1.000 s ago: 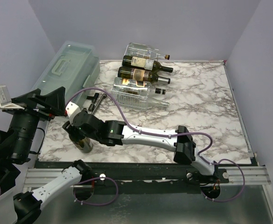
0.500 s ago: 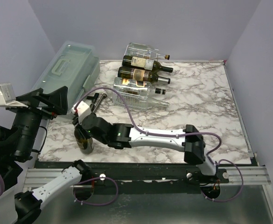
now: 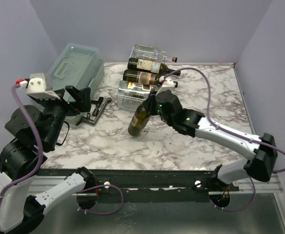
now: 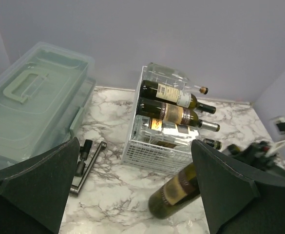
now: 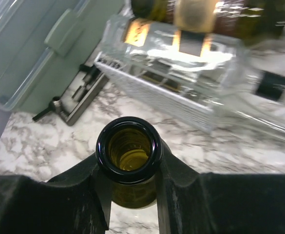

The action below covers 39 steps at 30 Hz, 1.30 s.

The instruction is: Put the wine bottle on the wine rack

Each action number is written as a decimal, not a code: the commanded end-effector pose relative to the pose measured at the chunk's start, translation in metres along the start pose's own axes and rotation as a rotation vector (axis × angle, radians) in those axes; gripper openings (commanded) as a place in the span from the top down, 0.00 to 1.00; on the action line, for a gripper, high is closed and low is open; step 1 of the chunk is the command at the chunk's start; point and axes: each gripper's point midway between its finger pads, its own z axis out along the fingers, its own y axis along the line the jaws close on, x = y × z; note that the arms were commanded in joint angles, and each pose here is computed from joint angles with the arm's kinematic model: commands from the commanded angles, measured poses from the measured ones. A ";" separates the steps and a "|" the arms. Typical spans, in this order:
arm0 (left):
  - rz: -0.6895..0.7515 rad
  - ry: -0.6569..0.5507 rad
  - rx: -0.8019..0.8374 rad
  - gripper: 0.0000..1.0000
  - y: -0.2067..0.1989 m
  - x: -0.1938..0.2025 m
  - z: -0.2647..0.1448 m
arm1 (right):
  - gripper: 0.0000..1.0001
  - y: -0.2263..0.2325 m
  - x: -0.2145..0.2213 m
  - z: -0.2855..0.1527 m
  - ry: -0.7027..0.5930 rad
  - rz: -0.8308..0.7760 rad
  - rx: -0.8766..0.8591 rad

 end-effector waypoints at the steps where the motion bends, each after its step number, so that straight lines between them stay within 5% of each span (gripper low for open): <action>1: 0.036 0.052 -0.001 0.01 -0.013 0.023 0.031 | 0.99 -0.035 -0.059 -0.055 -0.158 0.087 0.041; 10: 0.065 0.164 0.069 0.01 -0.059 0.074 0.103 | 0.99 -0.125 -0.093 -0.130 -0.211 0.007 0.283; 20: 0.135 0.217 0.110 0.01 -0.098 0.091 0.171 | 0.99 -0.252 -0.100 -0.147 -0.175 0.054 0.764; 39: 0.359 0.268 -0.051 0.01 -0.048 0.168 0.186 | 0.99 -0.337 -0.121 -0.068 -0.306 0.476 0.568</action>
